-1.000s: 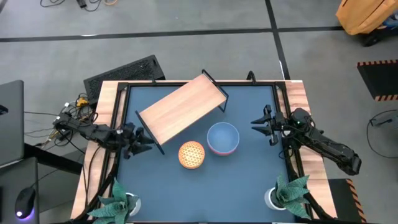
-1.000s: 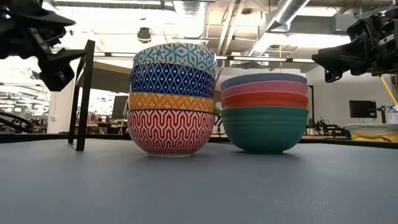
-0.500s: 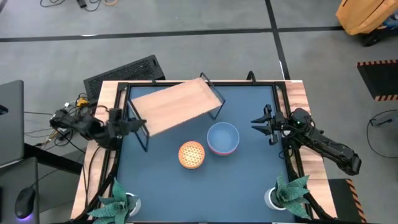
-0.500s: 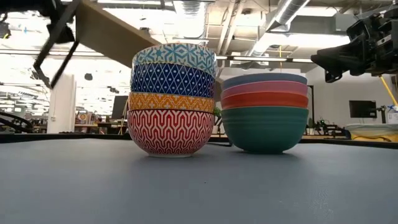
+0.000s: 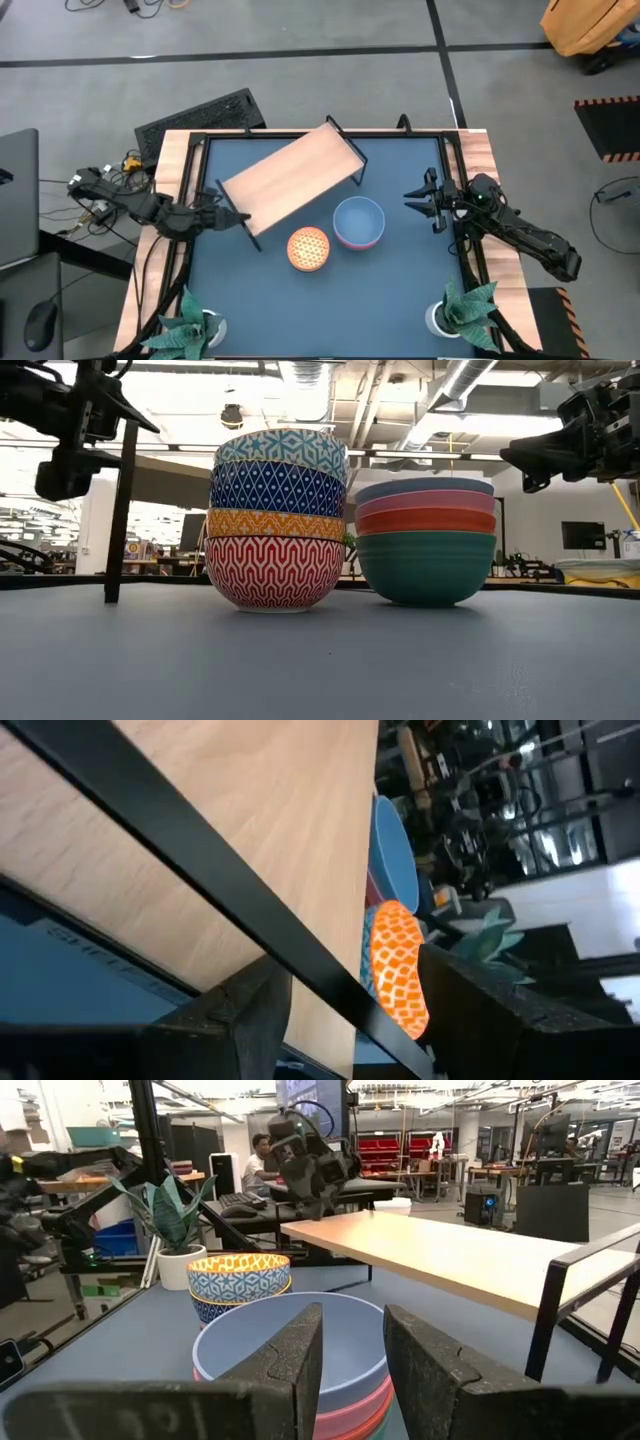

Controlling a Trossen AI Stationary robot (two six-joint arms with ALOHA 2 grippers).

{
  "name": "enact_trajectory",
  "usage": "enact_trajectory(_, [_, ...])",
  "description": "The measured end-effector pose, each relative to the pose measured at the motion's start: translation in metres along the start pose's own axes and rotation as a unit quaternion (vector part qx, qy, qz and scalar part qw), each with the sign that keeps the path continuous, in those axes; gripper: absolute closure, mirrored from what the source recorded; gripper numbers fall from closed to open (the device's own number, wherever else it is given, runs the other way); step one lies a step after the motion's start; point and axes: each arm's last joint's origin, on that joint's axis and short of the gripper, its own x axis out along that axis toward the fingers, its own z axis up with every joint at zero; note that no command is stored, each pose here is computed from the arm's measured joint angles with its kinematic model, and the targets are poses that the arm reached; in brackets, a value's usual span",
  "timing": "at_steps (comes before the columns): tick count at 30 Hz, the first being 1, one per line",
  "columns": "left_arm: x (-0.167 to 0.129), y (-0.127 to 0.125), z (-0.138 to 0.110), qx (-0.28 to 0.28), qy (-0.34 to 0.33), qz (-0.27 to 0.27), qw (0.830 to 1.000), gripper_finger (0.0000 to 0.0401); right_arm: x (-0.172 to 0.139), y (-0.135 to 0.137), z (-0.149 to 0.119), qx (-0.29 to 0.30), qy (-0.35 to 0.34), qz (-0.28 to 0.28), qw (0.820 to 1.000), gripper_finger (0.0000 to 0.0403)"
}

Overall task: Place and stack bowls onto a shelf
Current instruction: Prepare the shelf

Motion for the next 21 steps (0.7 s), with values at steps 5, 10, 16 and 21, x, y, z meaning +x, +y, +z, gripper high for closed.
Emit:
enact_trajectory(5, [-0.005,-0.009,-0.002,-0.003,0.081,-0.047,0.996,0.0187,0.0,0.0,0.0,0.0,0.0,0.0,1.0,0.0269])
enact_trajectory(10, [-0.016,-0.01,0.004,-0.022,0.085,-0.016,0.996,0.0186,0.0,0.0,0.0,0.0,0.0,0.0,1.0,0.0269])
enact_trajectory(16, [-0.018,-0.008,0.004,-0.066,0.091,0.008,0.994,0.0186,0.0,0.0,0.0,0.0,0.0,0.0,1.0,0.0269])
enact_trajectory(21, [-0.019,-0.011,0.003,-0.088,0.116,-0.014,0.989,0.0186,0.0,0.0,0.0,0.0,0.0,0.0,1.0,0.0269])
